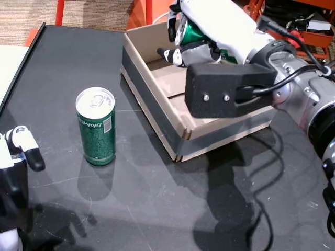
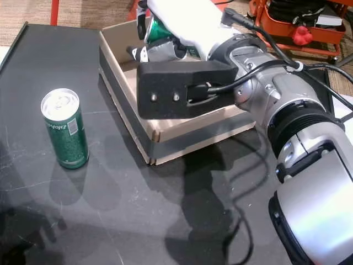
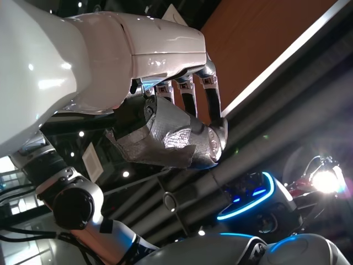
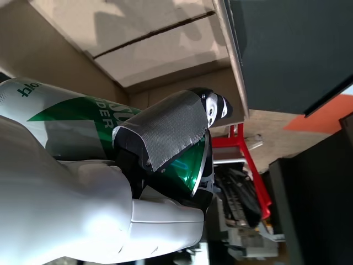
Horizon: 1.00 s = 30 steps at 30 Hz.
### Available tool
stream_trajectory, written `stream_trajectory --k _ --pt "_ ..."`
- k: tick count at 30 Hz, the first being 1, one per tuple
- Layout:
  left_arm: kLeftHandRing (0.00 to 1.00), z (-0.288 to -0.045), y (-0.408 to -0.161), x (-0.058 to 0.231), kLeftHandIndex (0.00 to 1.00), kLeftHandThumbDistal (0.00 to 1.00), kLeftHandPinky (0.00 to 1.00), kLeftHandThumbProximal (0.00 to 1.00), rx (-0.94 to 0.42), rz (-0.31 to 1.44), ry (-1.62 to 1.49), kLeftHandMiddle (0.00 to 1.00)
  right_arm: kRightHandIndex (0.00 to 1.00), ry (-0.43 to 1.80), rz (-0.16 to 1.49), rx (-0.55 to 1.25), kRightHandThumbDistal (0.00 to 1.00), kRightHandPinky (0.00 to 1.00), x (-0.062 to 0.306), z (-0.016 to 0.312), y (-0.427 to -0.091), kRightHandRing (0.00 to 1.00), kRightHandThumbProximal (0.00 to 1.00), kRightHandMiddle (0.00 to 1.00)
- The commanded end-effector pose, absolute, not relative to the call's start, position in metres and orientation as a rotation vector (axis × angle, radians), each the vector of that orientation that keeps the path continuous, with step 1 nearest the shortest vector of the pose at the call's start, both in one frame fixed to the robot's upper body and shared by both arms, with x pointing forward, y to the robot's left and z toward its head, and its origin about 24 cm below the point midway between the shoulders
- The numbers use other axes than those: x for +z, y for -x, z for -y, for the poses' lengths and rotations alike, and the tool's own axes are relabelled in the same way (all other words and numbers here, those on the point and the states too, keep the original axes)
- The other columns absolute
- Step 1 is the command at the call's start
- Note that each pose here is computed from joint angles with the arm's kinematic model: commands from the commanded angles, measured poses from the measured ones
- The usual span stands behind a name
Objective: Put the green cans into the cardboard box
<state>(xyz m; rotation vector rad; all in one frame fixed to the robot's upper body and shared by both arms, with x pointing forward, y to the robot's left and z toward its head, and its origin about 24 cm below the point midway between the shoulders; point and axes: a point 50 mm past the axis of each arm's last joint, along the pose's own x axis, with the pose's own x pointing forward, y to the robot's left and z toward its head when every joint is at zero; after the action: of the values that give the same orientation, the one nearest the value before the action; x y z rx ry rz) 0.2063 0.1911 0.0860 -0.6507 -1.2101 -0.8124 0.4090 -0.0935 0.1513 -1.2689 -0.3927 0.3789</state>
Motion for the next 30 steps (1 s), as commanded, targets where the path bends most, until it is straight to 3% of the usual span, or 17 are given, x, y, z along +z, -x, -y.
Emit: stream_trajectory --k 1,7,9,11,12,13,14,15,16,17,18,19,21,23,25,27,30 --pt "0.49 -0.175 -0.204 0.08 0.54 0.21 0.61 0.36 -0.783 1.221 0.744 0.48 0.07 1.239 0.35 0.361 0.79 0.14 0.146 0.103 -0.409 0.13 0.47 0.15" --pt "0.49 -0.172 -0.201 0.082 0.58 0.23 0.64 0.38 -0.747 1.262 0.745 0.51 0.04 1.216 0.285 0.369 0.79 0.16 0.132 0.112 -0.406 0.12 0.46 0.13" --pt "0.51 -0.173 -0.202 0.082 0.58 0.27 0.67 0.5 -0.745 1.276 0.727 0.51 0.05 1.224 0.256 0.378 0.8 0.15 0.125 0.115 -0.405 0.12 0.46 0.13" --pt "0.52 -0.174 -0.203 0.08 0.59 0.39 0.67 0.48 -0.768 1.281 0.737 0.53 0.06 1.263 0.234 0.388 0.78 0.16 0.118 0.118 -0.404 0.13 0.52 0.14" --pt "0.51 -0.174 -0.202 0.08 0.58 0.39 0.66 0.44 -0.769 1.273 0.75 0.51 0.06 1.277 0.229 0.391 0.78 0.16 0.115 0.119 -0.403 0.13 0.53 0.14" --pt "0.5 -0.174 -0.201 0.08 0.58 0.33 0.64 0.4 -0.764 1.266 0.757 0.51 0.09 1.287 0.222 0.393 0.77 0.2 0.112 0.12 -0.402 0.2 0.54 0.19" --pt "0.5 -0.175 -0.2 0.08 0.58 0.3 0.64 0.38 -0.76 1.262 0.76 0.51 0.13 1.291 0.217 0.395 0.77 0.24 0.111 0.121 -0.401 0.23 0.55 0.23" --pt "0.51 -0.175 -0.2 0.081 0.59 0.28 0.65 0.34 -0.767 1.262 0.76 0.53 0.27 1.289 0.2 0.4 0.81 0.36 0.109 0.122 -0.401 0.4 0.59 0.39" --pt "0.52 -0.175 -0.2 0.081 0.59 0.26 0.66 0.34 -0.765 1.266 0.745 0.53 0.53 1.291 0.181 0.408 0.82 0.49 0.108 0.122 -0.402 0.55 0.63 0.56" --pt "0.53 -0.176 -0.2 0.081 0.6 0.25 0.67 0.36 -0.77 1.27 0.731 0.54 0.7 1.303 0.162 0.419 0.84 0.62 0.108 0.123 -0.402 0.68 0.7 0.71" --pt "0.53 -0.176 -0.201 0.082 0.6 0.32 0.66 0.37 -0.787 1.263 0.739 0.55 0.81 1.315 0.145 0.428 0.9 0.72 0.108 0.124 -0.403 0.77 0.74 0.81" --pt "0.53 -0.177 -0.202 0.082 0.6 0.32 0.65 0.38 -0.798 1.257 0.744 0.55 0.87 1.327 0.135 0.434 0.93 0.77 0.108 0.124 -0.403 0.81 0.76 0.86" --pt "0.53 -0.178 -0.202 0.081 0.59 0.33 0.65 0.35 -0.809 1.241 0.761 0.54 0.91 1.349 0.125 0.434 1.0 0.84 0.108 0.125 -0.403 0.87 0.83 0.9" --pt "0.53 -0.179 -0.202 0.082 0.58 0.25 0.68 0.37 -0.783 1.267 0.723 0.54 0.92 1.363 0.123 0.431 1.0 0.85 0.107 0.125 -0.403 0.89 0.86 0.91" --pt "0.54 -0.178 -0.203 0.081 0.6 0.3 0.7 0.46 -0.779 1.288 0.716 0.56 0.93 1.372 0.121 0.429 1.0 0.84 0.106 0.125 -0.403 0.9 0.88 0.91" --pt "0.53 -0.176 -0.203 0.081 0.6 0.24 0.69 0.42 -0.762 1.305 0.709 0.55 0.94 1.376 0.118 0.427 1.0 0.84 0.106 0.126 -0.403 0.91 0.88 0.92" --pt "0.54 -0.175 -0.204 0.081 0.6 0.29 0.7 0.43 -0.769 1.302 0.711 0.55 0.95 1.38 0.12 0.421 1.0 0.84 0.105 0.127 -0.403 0.91 0.9 0.92"
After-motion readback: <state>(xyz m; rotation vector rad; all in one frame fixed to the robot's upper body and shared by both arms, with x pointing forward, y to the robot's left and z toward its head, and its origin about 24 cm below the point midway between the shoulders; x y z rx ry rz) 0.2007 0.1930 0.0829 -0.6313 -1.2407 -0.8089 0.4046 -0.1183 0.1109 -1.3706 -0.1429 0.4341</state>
